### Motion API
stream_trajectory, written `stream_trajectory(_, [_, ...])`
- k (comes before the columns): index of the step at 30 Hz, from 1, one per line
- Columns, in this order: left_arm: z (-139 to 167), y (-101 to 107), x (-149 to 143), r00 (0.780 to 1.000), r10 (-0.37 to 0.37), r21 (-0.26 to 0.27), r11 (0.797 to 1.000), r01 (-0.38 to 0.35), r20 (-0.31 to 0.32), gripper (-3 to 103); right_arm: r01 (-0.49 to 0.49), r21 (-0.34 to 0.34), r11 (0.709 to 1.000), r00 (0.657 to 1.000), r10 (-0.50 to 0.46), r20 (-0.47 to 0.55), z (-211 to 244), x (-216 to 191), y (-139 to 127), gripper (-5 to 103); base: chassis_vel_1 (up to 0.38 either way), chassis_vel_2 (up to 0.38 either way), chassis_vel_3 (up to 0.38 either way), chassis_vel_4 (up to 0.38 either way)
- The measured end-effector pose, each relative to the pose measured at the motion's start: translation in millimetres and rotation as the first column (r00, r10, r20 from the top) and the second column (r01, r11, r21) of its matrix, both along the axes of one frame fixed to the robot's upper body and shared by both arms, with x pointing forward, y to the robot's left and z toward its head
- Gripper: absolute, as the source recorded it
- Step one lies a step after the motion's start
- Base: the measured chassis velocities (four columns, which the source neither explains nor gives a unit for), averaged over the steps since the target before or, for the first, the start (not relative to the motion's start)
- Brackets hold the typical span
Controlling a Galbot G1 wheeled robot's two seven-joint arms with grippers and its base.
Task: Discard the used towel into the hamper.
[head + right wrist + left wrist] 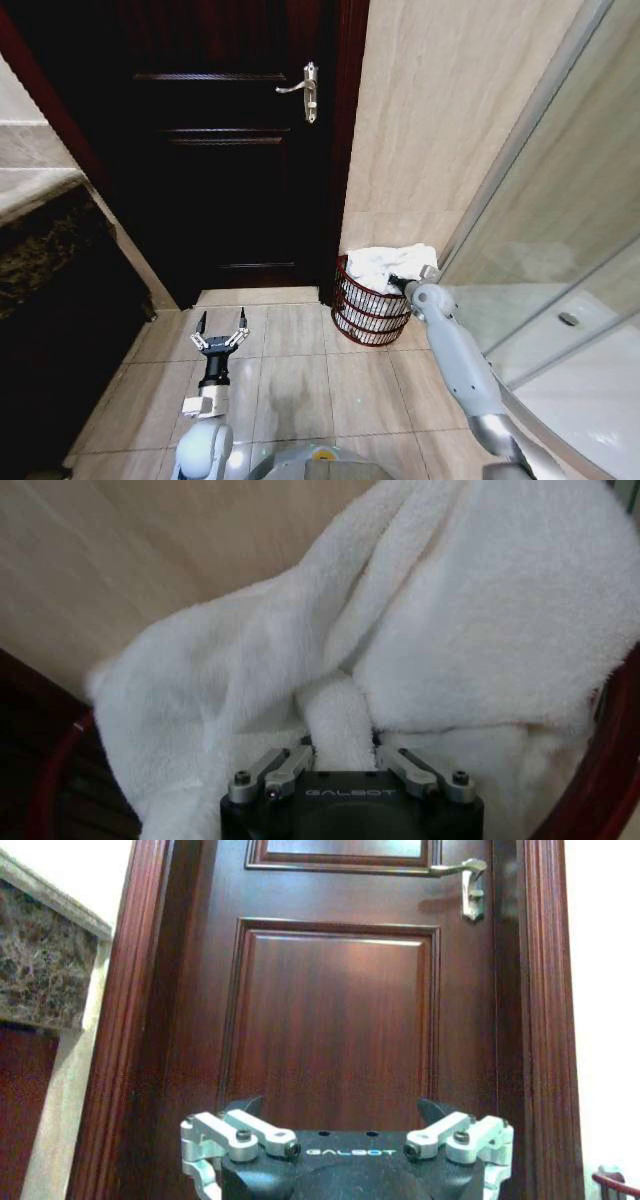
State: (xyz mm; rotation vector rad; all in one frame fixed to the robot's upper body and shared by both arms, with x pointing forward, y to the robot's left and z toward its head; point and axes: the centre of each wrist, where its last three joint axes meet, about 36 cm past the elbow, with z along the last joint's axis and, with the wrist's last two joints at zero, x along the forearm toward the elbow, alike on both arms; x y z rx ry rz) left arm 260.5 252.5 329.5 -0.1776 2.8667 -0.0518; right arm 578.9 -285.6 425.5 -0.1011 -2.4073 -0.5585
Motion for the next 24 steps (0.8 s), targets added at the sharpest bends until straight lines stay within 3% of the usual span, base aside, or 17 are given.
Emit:
stream_trajectory(8, [0.6, 6.0, 0.6, 1.000, -0.002, 0.000, 1.000, 0.002, 0.004, 100, -0.040, -0.025, 0.999, 0.999, 0.041, 0.017, -10.9, 3.2, 1.4, 16, 0.000, 0.000, 0.000, 0.000])
stream_trajectory(10, [1.0, 7.2, 1.2, 1.000, -0.002, 0.000, 1.000, 0.002, 0.006, 100, -0.049, -0.043, 0.998, 0.998, 0.051, 0.038, -4.4, -1.2, 1.2, 24, 0.000, 0.000, 0.000, 0.000])
stream_trajectory(12, [1.1, 7.3, 1.4, 1.000, -0.003, 0.000, 1.000, 0.003, 0.006, 100, -0.045, -0.055, 0.997, 0.997, 0.048, 0.053, -1.1, -3.4, 2.0, 24, 0.000, 0.000, 0.000, 0.000])
stream_trajectory(14, [1.2, 6.5, 1.7, 1.000, -0.006, -0.002, 1.000, 0.006, 0.007, 100, -0.031, -0.094, 0.995, 0.994, 0.041, 0.105, 9.7, -11.8, 5.3, 34, 0.000, 0.000, 0.000, 0.000])
stream_trajectory(17, [1.1, 5.4, 1.8, 1.000, -0.008, -0.004, 1.000, 0.008, 0.007, 100, -0.027, -0.131, 0.991, 0.988, 0.046, 0.148, 19.6, -21.5, 6.9, 40, 0.000, 0.000, 0.000, 0.000])
stream_trajectory(18, [1.2, 4.9, 2.0, 1.000, -0.011, -0.004, 1.000, 0.011, 0.008, 100, -0.022, -0.158, 0.987, 0.982, 0.050, 0.179, 28.4, -31.4, 8.2, 51, 0.000, 0.000, 0.000, 0.000])
stream_trajectory(20, [1.5, 5.2, 2.5, 1.000, -0.013, -0.003, 1.000, 0.013, 0.009, 100, -0.015, -0.168, 0.986, 0.980, 0.048, 0.194, 32.6, -37.3, 9.8, 51, 0.000, 0.000, 0.000, 0.000])
stream_trajectory(23, [2.6, 6.0, 5.0, 1.000, -0.016, -0.001, 1.000, 0.016, 0.015, 100, -0.009, -0.189, 0.982, 0.973, 0.052, 0.224, 42.8, -55.9, 15.6, 67, 0.000, 0.000, 0.000, 0.000])
stream_trajectory(24, [2.6, 6.0, 5.0, 1.000, -0.016, -0.001, 1.000, 0.016, 0.015, 100, -0.009, -0.189, 0.982, 0.973, 0.052, 0.224, 42.8, -55.9, 15.6, 67, 0.000, 0.000, 0.000, 0.000])
